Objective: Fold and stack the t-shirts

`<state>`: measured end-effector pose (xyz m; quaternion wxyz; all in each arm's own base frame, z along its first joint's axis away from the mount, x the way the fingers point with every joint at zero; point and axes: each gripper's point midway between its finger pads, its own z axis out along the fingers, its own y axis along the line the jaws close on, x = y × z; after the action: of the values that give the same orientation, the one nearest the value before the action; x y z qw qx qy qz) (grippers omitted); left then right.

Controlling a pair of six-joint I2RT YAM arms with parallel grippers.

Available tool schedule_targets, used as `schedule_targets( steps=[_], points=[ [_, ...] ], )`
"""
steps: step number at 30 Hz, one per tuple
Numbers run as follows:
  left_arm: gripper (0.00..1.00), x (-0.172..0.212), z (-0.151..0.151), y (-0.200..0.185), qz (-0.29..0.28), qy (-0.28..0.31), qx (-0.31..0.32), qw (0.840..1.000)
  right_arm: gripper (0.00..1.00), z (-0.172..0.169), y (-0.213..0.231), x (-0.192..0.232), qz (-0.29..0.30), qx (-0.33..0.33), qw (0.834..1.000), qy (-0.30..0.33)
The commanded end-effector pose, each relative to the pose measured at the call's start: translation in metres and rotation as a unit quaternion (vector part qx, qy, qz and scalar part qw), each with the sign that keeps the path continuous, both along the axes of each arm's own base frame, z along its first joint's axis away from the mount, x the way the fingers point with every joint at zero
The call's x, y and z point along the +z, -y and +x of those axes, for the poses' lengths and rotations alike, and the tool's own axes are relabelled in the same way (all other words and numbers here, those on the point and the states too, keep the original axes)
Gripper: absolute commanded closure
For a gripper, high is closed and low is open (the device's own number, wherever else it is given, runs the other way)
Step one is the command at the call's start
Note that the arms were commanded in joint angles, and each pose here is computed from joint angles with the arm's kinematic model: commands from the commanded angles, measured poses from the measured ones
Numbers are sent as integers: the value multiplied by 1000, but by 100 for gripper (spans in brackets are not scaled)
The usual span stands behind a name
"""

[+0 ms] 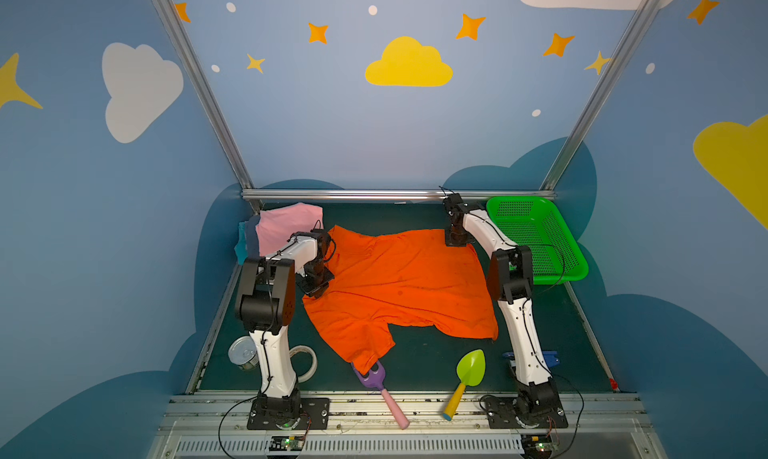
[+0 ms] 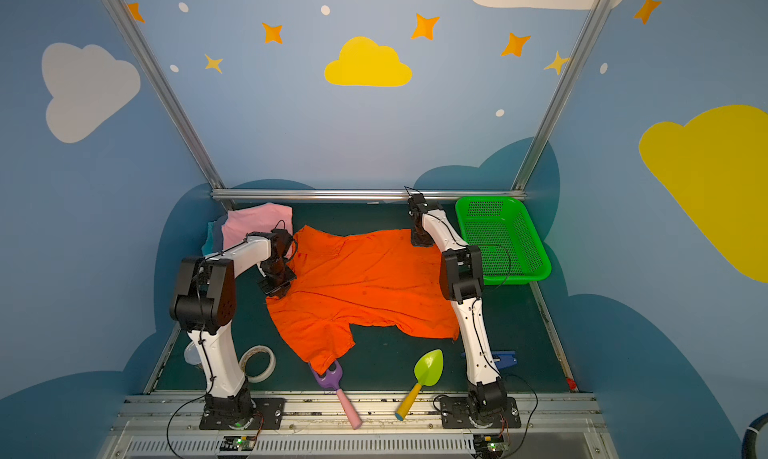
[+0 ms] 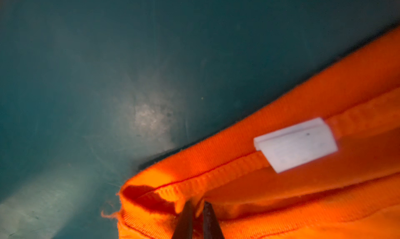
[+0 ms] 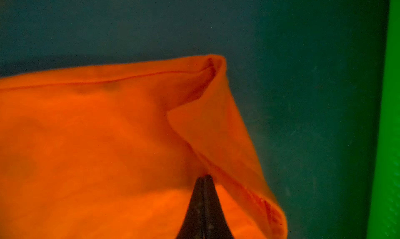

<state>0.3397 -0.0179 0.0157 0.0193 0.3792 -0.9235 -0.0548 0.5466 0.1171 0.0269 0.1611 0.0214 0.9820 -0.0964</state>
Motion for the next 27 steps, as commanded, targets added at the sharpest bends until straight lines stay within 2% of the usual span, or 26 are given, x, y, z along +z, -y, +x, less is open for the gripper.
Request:
schedule_targets(
  steps=[1,6,11,13,16,19,22,25,27],
  points=[
    [86,-12,-12,-8,6,-33,3,999,100,26,21,11,-28,-12,998,51],
    [86,-12,-18,-12,10,-35,8,999,99,60,29,45,-40,-4,992,123],
    [86,-10,-19,-14,10,-35,11,999,96,75,47,77,-76,-7,984,163],
    [86,-6,-18,-14,9,-29,11,999,100,74,44,91,-65,-1,983,173],
    [86,13,-4,-10,11,-1,5,1000,100,66,21,108,-26,22,982,185],
    [84,40,21,-1,13,41,-11,999,100,46,-13,127,14,52,979,197],
    [82,56,44,12,6,69,-21,997,100,11,-57,139,63,81,976,191],
    [83,56,59,25,-3,74,-28,997,100,-29,-103,141,126,114,972,165],
    [82,52,68,35,-6,74,-37,997,100,-59,-135,136,189,140,964,126]
  ],
)
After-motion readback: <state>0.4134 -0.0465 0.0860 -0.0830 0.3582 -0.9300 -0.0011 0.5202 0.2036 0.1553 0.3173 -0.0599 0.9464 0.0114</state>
